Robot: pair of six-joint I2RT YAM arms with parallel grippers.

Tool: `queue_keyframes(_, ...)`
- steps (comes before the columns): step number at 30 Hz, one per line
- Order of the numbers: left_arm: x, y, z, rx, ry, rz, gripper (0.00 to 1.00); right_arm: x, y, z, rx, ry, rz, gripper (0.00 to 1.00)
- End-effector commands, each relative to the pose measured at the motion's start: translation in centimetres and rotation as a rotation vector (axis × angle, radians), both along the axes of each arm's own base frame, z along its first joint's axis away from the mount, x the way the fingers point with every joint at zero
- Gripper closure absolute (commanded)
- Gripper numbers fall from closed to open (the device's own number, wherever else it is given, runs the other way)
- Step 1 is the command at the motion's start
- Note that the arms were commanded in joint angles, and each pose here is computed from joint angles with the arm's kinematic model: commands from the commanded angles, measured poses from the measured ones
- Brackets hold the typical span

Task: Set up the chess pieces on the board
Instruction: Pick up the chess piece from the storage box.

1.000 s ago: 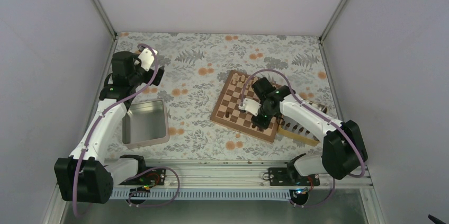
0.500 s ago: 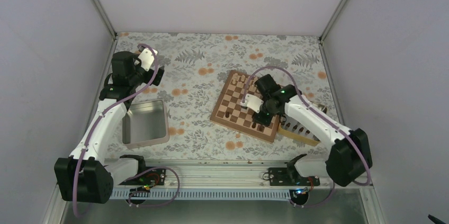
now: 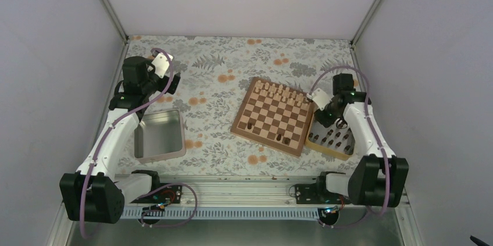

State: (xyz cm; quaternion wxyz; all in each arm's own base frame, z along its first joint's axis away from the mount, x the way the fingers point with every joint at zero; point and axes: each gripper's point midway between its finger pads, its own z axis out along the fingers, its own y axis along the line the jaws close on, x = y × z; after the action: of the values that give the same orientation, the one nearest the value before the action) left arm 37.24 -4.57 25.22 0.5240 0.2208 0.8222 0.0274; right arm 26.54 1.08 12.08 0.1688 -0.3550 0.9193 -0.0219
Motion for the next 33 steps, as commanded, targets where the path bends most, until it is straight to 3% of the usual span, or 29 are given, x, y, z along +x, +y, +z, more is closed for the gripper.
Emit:
queue_keyframes(1, -0.1, 0.0, 0.2, -0.007, -0.014, -0.007, 0.00, 0.9, -2.5, -2.4, -0.010, 0.028, -0.007, 0.67)
queue_keyframes(15, -0.1, 0.1, -0.2, -0.001, -0.006, -0.001, 0.00, 4.5, -4.2, -5.8, 0.014, 0.010, -0.057, 0.66)
queue_keyframes(33, -0.1, 0.0, -0.4, 0.000, -0.002, -0.006, 0.00, 5.1, -3.7, -7.5, 0.052, 0.024, -0.058, 0.67)
